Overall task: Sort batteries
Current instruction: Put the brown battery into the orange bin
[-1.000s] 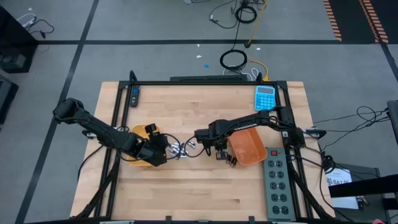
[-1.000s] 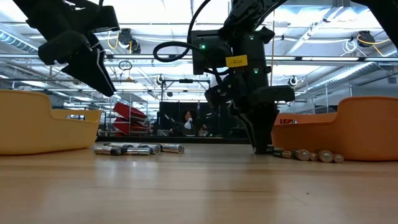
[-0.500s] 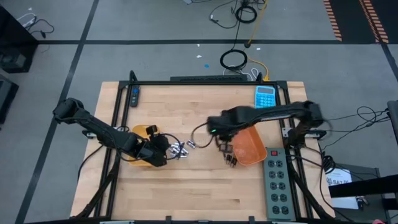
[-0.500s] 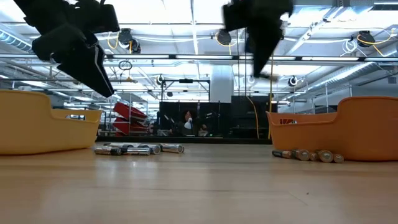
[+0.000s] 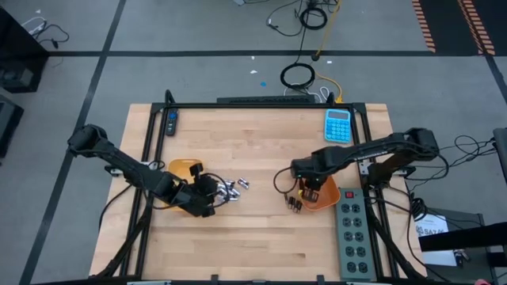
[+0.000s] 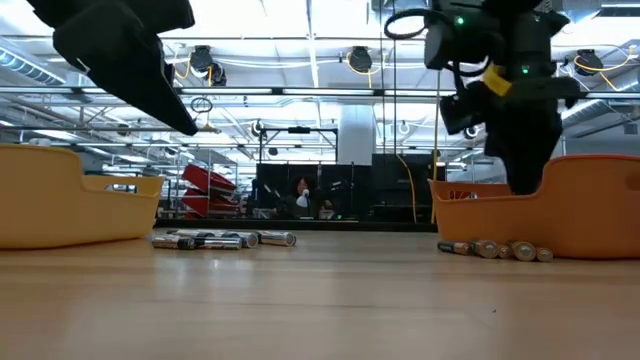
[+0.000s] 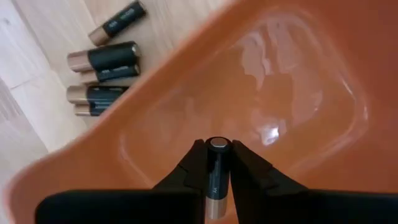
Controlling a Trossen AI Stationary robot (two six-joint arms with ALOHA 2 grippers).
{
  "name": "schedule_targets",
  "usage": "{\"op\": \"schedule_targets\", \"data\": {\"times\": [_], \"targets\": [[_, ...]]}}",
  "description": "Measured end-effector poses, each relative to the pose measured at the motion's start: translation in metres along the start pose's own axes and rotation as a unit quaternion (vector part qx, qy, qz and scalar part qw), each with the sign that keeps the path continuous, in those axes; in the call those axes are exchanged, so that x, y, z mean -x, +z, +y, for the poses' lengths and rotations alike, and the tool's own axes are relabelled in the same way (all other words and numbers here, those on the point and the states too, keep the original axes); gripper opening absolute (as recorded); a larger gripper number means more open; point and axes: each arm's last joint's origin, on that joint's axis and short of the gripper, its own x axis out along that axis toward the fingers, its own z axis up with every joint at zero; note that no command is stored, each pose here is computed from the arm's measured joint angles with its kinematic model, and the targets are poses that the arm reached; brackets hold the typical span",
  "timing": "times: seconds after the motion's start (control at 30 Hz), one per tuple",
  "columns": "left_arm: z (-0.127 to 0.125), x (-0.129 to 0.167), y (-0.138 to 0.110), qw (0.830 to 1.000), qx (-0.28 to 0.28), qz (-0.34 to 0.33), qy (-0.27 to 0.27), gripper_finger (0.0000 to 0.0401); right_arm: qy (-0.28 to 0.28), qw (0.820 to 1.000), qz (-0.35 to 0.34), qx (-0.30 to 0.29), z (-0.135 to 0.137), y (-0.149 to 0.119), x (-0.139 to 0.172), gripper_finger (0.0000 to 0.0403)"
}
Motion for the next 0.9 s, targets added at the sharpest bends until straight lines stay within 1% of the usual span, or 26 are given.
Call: {"op": "schedule_targets", "data": {"times": [0.13, 0.2, 0.43, 0.5, 0.57, 0.63, 0.67, 0.77, 0.9], "targets": [[-0.001, 0.000, 0.001, 1.000, 0.004, -0.006, -0.004, 0.0170, -0.002, 1.000, 0.002, -0.016, -0.005, -0.002, -0.011, 0.0047], [-0.002, 0.000, 0.003, 1.000, 0.007, -0.012, -0.007, 0.0170, 0.002, 1.000, -0.012, -0.014, -0.004, 0.000, -0.011, 0.0059], [-0.002, 0.000, 0.004, 1.000, 0.000, -0.018, -0.008, 0.0170, -0.004, 1.000, -0.012, -0.012, -0.005, 0.001, -0.011, 0.0108], [-0.002, 0.000, 0.004, 1.000, -0.002, -0.018, -0.008, 0.0170, -0.015, 1.000, -0.001, -0.011, -0.004, 0.001, -0.005, 0.0116], [-0.002, 0.000, 0.004, 1.000, -0.003, -0.018, -0.008, 0.0170, -0.041, 0.999, -0.005, -0.011, -0.003, 0.006, 0.008, 0.0121], [-0.002, 0.000, 0.004, 1.000, -0.003, -0.018, -0.008, 0.0170, -0.067, 0.997, -0.022, -0.010, 0.003, 0.011, 0.025, 0.0122], [-0.002, 0.000, 0.004, 1.000, -0.004, -0.018, -0.008, 0.0170, -0.071, 0.997, -0.041, -0.006, 0.007, 0.016, 0.034, 0.0123], [-0.002, 0.000, 0.004, 1.000, -0.012, -0.018, -0.008, 0.0170, -0.058, 0.993, -0.096, 0.026, 0.027, 0.029, 0.055, 0.0123], [-0.002, 0.000, 0.004, 1.000, -0.013, -0.018, -0.008, 0.0170, -0.037, 0.983, -0.138, 0.112, 0.058, 0.044, 0.060, 0.0127]]}}
